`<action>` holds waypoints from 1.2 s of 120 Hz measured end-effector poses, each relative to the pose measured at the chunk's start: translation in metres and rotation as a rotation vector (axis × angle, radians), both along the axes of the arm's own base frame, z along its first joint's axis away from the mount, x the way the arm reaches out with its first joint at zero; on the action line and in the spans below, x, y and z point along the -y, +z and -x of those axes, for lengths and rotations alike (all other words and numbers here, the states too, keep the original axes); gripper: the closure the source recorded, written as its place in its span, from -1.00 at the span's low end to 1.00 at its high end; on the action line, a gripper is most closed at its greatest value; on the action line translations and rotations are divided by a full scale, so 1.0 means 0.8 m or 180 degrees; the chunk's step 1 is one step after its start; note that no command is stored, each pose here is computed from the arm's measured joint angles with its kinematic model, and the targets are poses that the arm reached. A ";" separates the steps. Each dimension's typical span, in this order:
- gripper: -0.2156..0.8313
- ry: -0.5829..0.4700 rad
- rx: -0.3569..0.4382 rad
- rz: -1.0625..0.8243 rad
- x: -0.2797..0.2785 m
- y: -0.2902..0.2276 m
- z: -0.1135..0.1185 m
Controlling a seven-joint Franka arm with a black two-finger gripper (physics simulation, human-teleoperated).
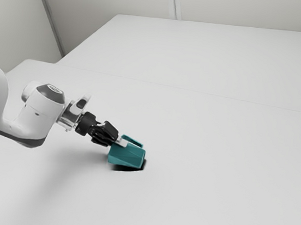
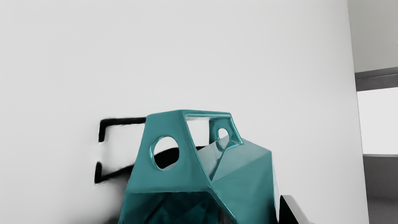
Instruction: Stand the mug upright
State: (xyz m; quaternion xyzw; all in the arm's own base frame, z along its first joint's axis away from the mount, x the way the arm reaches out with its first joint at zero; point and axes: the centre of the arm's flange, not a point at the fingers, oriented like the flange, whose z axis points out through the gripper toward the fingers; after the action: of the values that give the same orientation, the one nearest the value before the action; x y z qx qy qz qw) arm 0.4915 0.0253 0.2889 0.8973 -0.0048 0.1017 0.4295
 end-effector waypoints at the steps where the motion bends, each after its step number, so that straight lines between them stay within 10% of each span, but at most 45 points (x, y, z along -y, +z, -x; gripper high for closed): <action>1: 0.53 -0.0001 0.0002 -0.0001 0.000 0.000 0.000; 76: 0.88 -0.0239 0.0422 -0.0162 0.017 0.077 -0.029; 144: 0.88 -0.0754 0.0233 -0.1370 -0.028 0.136 -0.094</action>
State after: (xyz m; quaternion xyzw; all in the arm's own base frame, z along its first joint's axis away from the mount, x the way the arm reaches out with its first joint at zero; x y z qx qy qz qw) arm 0.5668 0.0476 0.3977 0.9570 -0.1470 0.0797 0.2370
